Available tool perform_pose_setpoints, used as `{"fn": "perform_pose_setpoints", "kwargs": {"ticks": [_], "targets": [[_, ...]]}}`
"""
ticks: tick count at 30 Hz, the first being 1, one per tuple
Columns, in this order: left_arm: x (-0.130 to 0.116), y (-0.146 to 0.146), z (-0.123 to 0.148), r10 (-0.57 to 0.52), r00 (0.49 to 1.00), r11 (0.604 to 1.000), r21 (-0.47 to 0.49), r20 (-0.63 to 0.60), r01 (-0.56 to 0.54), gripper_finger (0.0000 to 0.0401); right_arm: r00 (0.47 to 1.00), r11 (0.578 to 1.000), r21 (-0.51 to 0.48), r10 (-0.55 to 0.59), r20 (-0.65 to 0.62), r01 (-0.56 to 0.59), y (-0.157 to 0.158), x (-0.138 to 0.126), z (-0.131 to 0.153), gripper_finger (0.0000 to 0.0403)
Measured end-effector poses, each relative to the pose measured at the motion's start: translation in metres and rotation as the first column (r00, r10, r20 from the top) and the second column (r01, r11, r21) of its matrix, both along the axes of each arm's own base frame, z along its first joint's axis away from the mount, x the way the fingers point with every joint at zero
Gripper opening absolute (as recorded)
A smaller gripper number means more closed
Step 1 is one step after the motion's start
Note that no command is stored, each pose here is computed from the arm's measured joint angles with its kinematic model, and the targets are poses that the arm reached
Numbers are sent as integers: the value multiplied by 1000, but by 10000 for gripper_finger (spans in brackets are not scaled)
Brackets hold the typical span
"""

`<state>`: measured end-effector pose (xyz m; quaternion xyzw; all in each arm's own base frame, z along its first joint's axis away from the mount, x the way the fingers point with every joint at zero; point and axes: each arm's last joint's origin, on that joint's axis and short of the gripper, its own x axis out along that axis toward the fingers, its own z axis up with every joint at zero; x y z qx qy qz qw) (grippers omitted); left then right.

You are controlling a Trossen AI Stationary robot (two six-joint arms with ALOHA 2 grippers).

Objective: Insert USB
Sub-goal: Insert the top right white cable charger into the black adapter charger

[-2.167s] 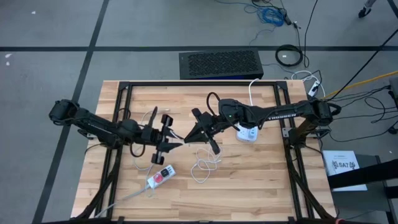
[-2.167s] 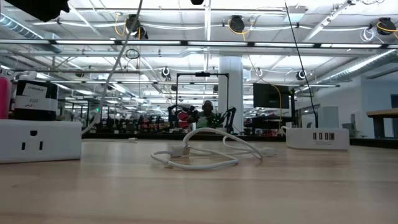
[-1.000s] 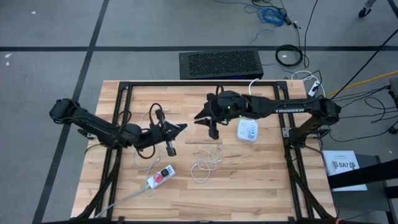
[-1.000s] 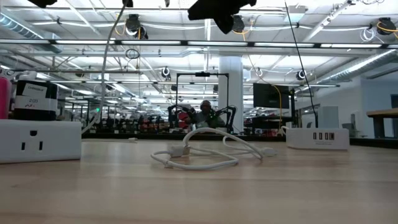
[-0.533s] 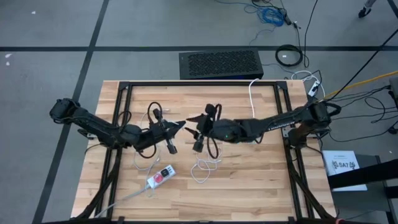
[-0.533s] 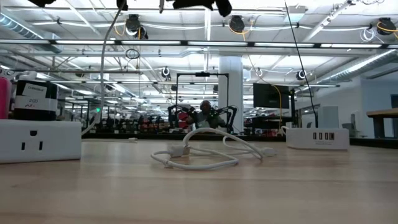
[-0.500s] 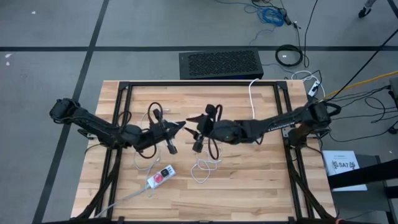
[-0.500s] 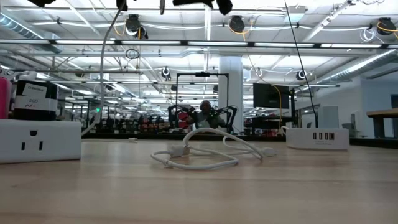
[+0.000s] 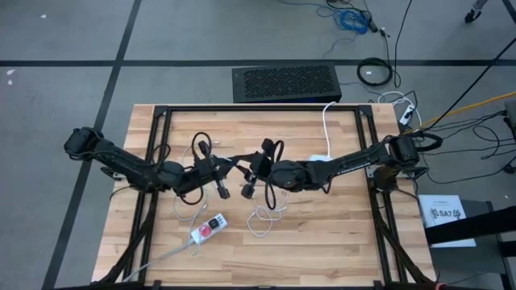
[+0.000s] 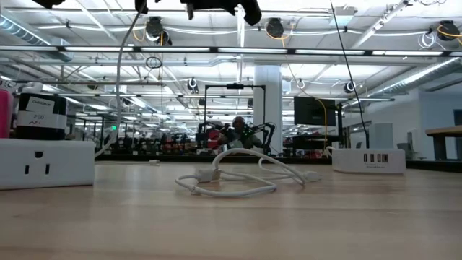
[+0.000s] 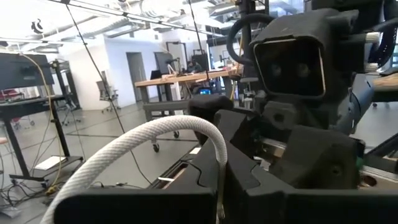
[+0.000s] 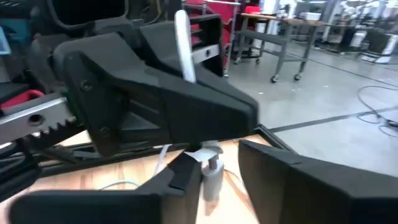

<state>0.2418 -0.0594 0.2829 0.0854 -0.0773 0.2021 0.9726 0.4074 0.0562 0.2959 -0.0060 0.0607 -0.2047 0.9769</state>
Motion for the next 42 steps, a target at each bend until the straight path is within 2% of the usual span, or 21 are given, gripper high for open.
{"fn": "perform_pose_setpoints", "kwargs": {"ticks": [6, 9, 13, 16, 19, 22, 27, 31, 38, 42], "targets": [[0, 1, -2, 13, 1000, 1000, 4, -19, -13, 2, 1000, 1000, -21, -20, -10, 19, 0, 0, -1, 13], [0, 1, -3, 28, 999, 1000, 5, -34, -28, 2, 1000, 1000, -22, -2, -18, 1, 0, 0, -1, 10], [0, 0, -4, 26, 999, 1000, 10, -42, -25, 17, 994, 994, -2, 106, -26, -106, -2, 2, -2, 4], [0, -4, -4, 11, 999, 1000, 12, -48, -11, 33, 975, 973, 73, 221, -27, -219, -12, 5, -4, 3], [-2, -9, -5, -8, 998, 1000, 17, -63, 9, 45, 961, 956, 110, 276, -31, -271, -24, 6, -6, 2], [-5, -13, -8, -28, 994, 999, 16, -107, 30, 56, 960, 956, 117, 276, -46, -269, -35, 7, -8, 2], [-16, -15, -7, -90, 986, 995, -65, -141, 81, 80, 960, 954, 143, 275, -55, -265, -52, 7, -9, 1], [-27, -13, -4, -103, 979, 992, -91, -177, 88, 102, 958, 952, 147, 280, -60, -269, -52, 6, -9, 0], [-43, -5, -6, -79, 965, 989, -144, -251, 43, 127, 956, 952, 132, 286, -63, -276, -50, -3, 3, 0], [-47, -2, -13, -39, 947, 989, -145, -319, -8, 130, 956, 951, 100, 294, -6, -292, -49, -12, 23, 0]]}}
